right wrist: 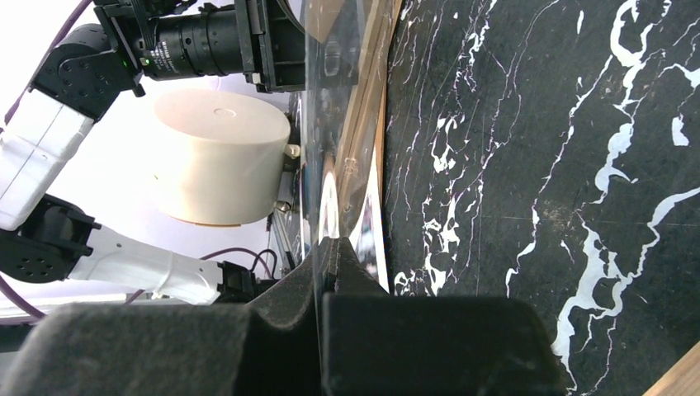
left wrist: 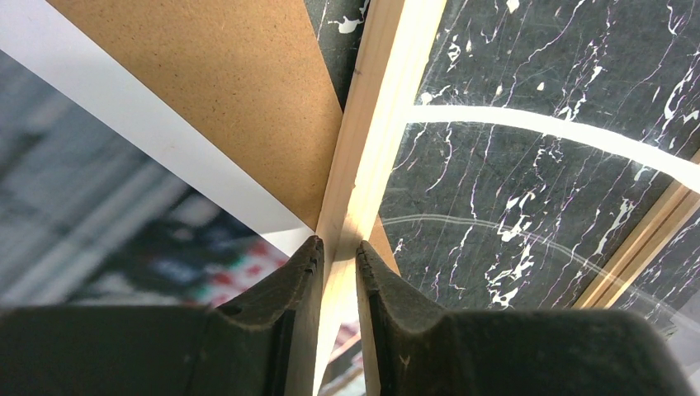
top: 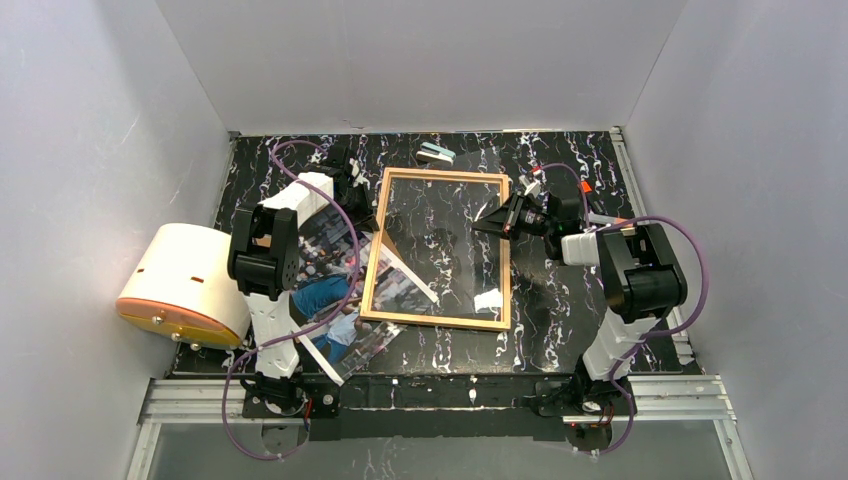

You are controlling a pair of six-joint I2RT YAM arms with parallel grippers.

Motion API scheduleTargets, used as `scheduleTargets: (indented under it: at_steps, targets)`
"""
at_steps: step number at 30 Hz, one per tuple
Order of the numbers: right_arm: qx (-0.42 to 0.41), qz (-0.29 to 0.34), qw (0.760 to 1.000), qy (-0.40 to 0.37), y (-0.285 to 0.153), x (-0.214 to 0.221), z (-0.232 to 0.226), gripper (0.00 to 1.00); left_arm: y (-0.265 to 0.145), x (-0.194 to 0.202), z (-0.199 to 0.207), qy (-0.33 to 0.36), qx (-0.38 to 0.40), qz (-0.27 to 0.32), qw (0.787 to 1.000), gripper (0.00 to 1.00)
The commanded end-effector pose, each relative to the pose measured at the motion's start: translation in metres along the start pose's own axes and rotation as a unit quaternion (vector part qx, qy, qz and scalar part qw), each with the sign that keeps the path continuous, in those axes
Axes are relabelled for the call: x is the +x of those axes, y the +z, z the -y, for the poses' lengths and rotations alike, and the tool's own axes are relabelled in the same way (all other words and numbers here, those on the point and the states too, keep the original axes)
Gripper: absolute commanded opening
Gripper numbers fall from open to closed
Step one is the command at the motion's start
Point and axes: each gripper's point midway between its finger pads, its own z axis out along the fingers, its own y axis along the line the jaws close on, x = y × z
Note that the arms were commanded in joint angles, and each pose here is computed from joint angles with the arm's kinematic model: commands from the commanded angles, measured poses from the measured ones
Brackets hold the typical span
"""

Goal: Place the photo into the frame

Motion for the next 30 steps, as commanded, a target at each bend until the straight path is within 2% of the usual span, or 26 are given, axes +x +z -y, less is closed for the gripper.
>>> scheduleTargets:
  at_steps: [1,30]
  targets:
    - [-0.015,0.009,0.999,-0.029,0.003,-0.008,-0.004,0.01,0.01,0.014,-0.012,-0.001,-0.021,-0.026,0.999,0.19]
    - [0.01,0.0,0.999,-0.045,0.01,-0.013,0.014,0.01,0.01,0.013,-0.011,0.0,-0.02,-0.025,0.999,0.2]
